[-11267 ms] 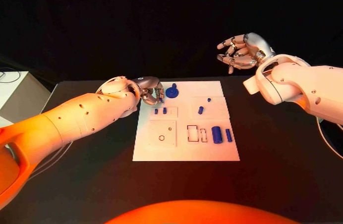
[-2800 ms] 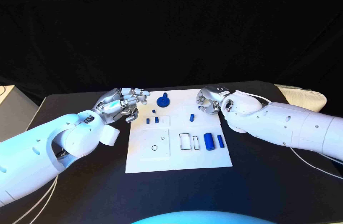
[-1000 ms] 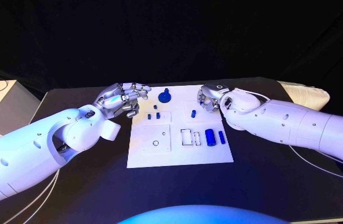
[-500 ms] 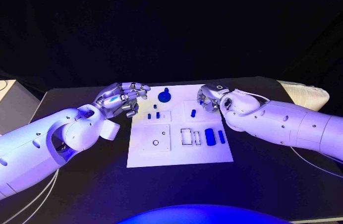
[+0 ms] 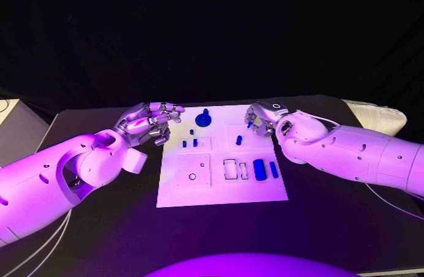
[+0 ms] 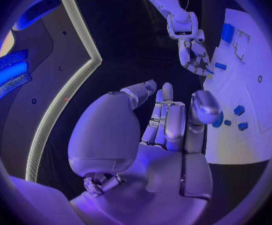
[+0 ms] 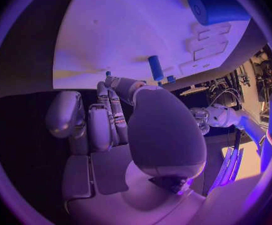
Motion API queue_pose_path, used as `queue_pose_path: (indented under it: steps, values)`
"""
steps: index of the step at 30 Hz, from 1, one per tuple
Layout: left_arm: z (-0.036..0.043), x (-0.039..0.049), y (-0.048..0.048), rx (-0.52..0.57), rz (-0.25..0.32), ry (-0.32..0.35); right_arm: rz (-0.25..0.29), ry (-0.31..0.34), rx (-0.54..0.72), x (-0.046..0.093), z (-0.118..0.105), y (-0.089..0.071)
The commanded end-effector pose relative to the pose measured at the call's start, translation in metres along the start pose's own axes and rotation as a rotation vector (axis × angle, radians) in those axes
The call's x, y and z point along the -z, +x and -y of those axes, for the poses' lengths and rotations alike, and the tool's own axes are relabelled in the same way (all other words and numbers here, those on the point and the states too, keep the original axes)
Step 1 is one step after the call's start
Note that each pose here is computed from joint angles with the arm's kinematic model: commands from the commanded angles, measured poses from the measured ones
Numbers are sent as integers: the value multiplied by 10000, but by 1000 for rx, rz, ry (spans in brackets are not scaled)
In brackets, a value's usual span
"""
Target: Assemble the parts on the task board
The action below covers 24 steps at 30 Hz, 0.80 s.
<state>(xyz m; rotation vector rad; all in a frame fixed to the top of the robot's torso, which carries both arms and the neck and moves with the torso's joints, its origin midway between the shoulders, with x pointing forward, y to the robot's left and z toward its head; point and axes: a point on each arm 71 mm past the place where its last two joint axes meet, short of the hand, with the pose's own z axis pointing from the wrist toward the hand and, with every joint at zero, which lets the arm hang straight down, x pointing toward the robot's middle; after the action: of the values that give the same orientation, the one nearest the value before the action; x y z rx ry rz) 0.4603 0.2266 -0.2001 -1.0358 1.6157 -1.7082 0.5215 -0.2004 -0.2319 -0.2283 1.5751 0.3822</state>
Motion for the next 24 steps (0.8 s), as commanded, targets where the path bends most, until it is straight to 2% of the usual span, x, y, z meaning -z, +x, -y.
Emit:
queue_pose_path:
  steps: [1,5,9,16,24]
  values:
    - [-1,0,1,5,-6,4,59,8,-16,15,29,-88]
    - [-4,0,-8,5,-4,3,81,2,-29,59,36,-175]
    - [-10,-2,-22,5,0,1,94,-27,-52,124,-56,-253]
    - [-24,-15,-32,7,2,0,95,-124,-81,219,-424,-314]
    - [-33,-31,-30,8,5,3,77,-232,-71,266,-858,-263]
